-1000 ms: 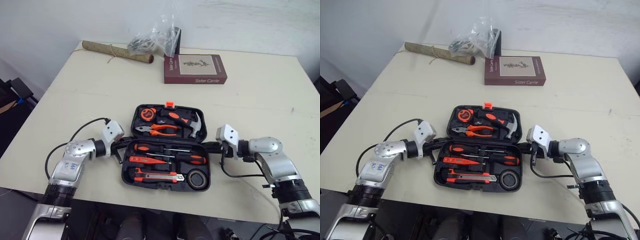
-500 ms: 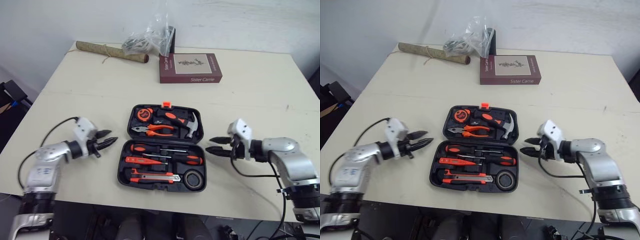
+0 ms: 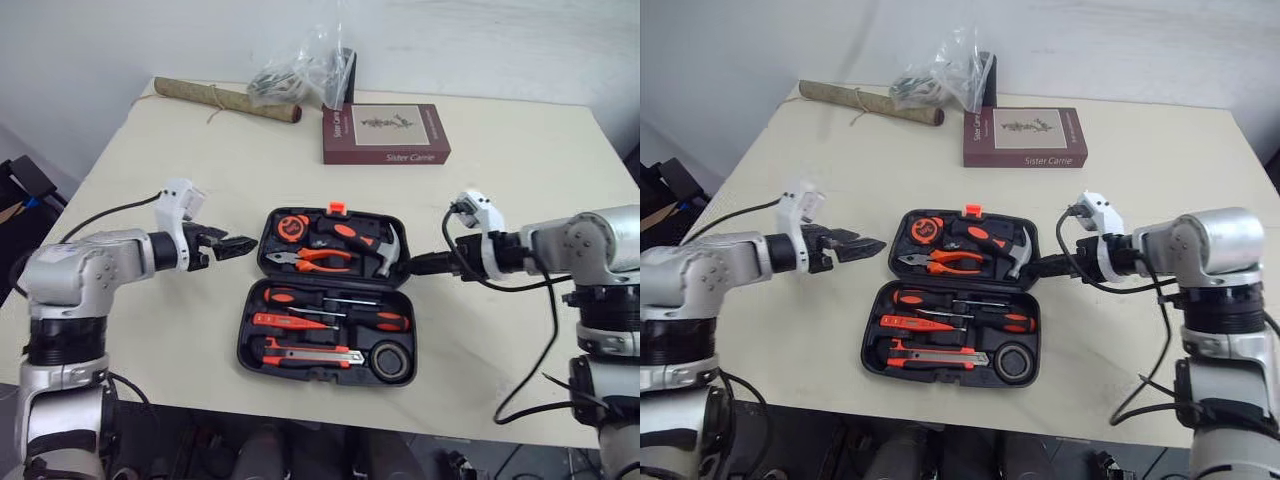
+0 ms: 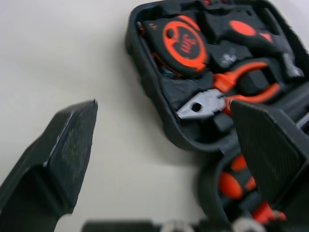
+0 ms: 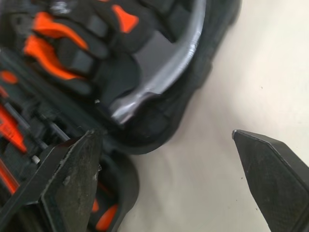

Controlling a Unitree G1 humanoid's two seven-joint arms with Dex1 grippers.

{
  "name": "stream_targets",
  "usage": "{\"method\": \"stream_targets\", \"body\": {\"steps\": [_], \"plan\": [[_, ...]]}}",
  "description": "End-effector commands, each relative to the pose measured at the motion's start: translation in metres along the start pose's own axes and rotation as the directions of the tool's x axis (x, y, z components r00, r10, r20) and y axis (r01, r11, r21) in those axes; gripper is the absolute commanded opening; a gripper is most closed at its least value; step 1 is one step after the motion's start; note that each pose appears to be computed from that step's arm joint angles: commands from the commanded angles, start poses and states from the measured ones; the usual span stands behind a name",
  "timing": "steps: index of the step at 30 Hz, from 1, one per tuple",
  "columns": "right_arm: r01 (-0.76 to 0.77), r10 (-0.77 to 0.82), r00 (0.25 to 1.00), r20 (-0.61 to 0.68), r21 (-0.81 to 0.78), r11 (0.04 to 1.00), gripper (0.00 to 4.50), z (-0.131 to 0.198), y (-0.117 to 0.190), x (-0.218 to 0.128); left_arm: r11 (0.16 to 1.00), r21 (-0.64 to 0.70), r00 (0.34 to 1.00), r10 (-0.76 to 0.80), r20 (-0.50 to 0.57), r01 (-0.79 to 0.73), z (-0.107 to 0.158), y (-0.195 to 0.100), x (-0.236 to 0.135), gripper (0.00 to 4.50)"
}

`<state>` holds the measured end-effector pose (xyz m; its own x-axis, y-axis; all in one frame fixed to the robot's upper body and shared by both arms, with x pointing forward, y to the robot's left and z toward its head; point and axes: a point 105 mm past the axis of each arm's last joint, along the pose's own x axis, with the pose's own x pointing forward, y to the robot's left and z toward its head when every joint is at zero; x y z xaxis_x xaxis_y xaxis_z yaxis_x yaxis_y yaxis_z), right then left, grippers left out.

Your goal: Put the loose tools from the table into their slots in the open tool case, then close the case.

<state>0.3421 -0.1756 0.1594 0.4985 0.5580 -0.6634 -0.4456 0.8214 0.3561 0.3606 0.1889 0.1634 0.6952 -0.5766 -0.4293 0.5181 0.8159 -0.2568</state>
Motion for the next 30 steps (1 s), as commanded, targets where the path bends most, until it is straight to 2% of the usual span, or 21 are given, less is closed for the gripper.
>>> {"method": "stream_targets", "body": {"steps": [1,13,16,18,21,22,24,25,26,28,30], "plan": [[0.078,-0.078,0.997,0.018,0.019,0.997,4.5,0.008,-0.008,-0.001,1.0,0.015,1.0,-0.001,0.013,0.001,0.011,-0.003,0.008,4.43],[0.089,-0.089,0.996,-0.009,0.038,0.995,4.5,0.007,-0.006,0.012,1.0,0.002,0.996,-0.024,-0.089,0.025,0.0,-0.007,0.019,4.43],[0.082,-0.081,0.997,-0.009,0.048,0.995,4.5,0.008,-0.003,0.017,1.0,0.006,0.995,-0.011,-0.098,0.012,-0.002,-0.004,0.019,3.62],[0.083,-0.082,0.997,-0.011,0.051,0.995,4.5,0.008,-0.003,0.018,1.0,0.008,0.995,-0.004,-0.1,0.005,-0.003,-0.003,0.019,2.65],[0.081,-0.08,0.997,-0.021,0.058,0.995,3.63,0.006,-0.001,0.023,1.0,0.004,0.995,-0.004,-0.104,0.004,-0.004,-0.002,0.02,1.3],[0.073,-0.072,0.997,-0.023,0.062,0.995,3.07,0.005,-0.001,0.025,1.0,0.003,0.994,-0.01,-0.109,0.01,-0.005,-0.003,0.021,0.78],[0.048,-0.046,0.999,-0.021,0.081,0.996,2.15,0.003,0.002,0.028,0.999,-0.016,0.992,-0.036,-0.117,0.035,-0.007,-0.007,0.022,0.03],[0.038,-0.036,0.999,-0.019,0.088,0.995,1.74,0.003,0.003,0.029,0.999,-0.023,0.992,-0.046,-0.119,0.044,-0.008,-0.008,0.023,0.0],[0.015,-0.015,1.0,-0.001,0.104,0.995,1.11,0.005,0.005,0.03,0.998,-0.035,0.991,-0.062,-0.12,0.058,-0.01,-0.01,0.023,0.0],[-0.04,0.031,0.997,0.074,0.118,0.992,0.21,0.013,0.013,0.03,0.996,-0.051,0.992,-0.081,-0.099,0.076,-0.01,-0.011,0.024,0.0],[-0.061,0.047,0.979,0.199,0.066,0.996,0.04,0.026,0.017,0.025,0.995,-0.046,0.996,-0.088,-0.005,0.088,0.001,-0.01,0.024,0.0]]}}
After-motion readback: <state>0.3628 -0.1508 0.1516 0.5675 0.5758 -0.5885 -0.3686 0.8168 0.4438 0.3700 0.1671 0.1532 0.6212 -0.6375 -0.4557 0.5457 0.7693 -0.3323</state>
